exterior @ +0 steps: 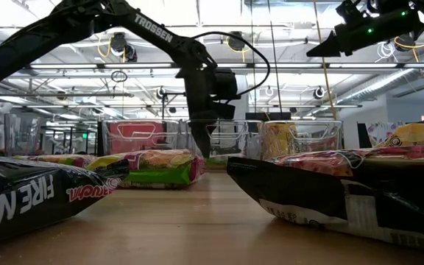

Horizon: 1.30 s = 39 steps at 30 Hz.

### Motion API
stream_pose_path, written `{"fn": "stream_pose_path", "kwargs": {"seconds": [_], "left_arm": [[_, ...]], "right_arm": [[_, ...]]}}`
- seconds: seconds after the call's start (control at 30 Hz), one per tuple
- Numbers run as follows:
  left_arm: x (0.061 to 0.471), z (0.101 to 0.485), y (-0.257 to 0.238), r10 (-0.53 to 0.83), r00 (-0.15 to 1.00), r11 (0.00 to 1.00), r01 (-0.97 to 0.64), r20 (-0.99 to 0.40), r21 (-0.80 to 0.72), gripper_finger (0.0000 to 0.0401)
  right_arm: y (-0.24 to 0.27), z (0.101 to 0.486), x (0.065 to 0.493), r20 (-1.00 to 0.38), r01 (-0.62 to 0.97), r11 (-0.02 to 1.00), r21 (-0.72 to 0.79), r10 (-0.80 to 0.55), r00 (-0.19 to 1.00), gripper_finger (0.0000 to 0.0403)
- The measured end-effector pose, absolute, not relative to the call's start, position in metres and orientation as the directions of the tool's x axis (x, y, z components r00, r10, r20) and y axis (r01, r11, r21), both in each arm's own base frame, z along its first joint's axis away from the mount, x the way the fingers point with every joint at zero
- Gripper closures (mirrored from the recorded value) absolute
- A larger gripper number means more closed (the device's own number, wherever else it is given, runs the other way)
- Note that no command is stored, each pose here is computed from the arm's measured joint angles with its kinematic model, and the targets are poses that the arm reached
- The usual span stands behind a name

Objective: Sort Maruchan noodles
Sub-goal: Adjust the green noodle pack in the center transparent bin

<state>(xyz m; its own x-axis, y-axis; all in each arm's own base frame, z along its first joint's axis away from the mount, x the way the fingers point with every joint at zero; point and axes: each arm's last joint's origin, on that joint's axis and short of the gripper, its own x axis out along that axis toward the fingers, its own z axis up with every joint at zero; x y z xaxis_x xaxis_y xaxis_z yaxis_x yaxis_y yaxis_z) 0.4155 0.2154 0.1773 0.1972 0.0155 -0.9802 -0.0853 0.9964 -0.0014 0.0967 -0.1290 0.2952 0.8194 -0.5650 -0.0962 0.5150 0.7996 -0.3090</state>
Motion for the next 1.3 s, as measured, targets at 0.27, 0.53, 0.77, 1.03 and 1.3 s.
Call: {"fn": "stream_pose_path", "kwargs": {"seconds": [0.27, 0.53, 0.77, 1.03, 1.3], "left_arm": [[0.4132, 0.1715, 0.2144, 0.011, 0.178, 0.997, -0.078, -0.984, -0.003, 0.0304], [0.4132, 0.1715, 0.2146, 0.016, 0.178, 1.000, -0.024, -0.984, 0.012, 0.0304], [0.4133, 0.1715, 0.2148, 0.023, 0.176, 1.000, -0.003, -0.984, 0.023, 0.0312], [0.4130, 0.1715, 0.2157, 0.041, 0.168, 0.999, -0.007, -0.985, 0.041, 0.0393], [0.4132, 0.1716, 0.2165, 0.060, 0.165, 0.998, -0.010, -0.985, 0.059, 0.0398]], "right_arm": [[-0.1290, 0.2952, 0.0968, -0.096, 0.515, 0.800, -0.309, -0.565, 0.820, 0.0314], [-0.1290, 0.2952, 0.0968, -0.096, 0.515, 0.799, -0.310, -0.565, 0.820, 0.0314], [-0.1290, 0.2952, 0.0968, -0.096, 0.515, 0.799, -0.310, -0.565, 0.820, 0.0314], [-0.1290, 0.2953, 0.0968, -0.096, 0.515, 0.799, -0.310, -0.565, 0.820, 0.0314], [-0.1290, 0.2953, 0.0968, -0.096, 0.515, 0.799, -0.310, -0.565, 0.820, 0.0314]]}}
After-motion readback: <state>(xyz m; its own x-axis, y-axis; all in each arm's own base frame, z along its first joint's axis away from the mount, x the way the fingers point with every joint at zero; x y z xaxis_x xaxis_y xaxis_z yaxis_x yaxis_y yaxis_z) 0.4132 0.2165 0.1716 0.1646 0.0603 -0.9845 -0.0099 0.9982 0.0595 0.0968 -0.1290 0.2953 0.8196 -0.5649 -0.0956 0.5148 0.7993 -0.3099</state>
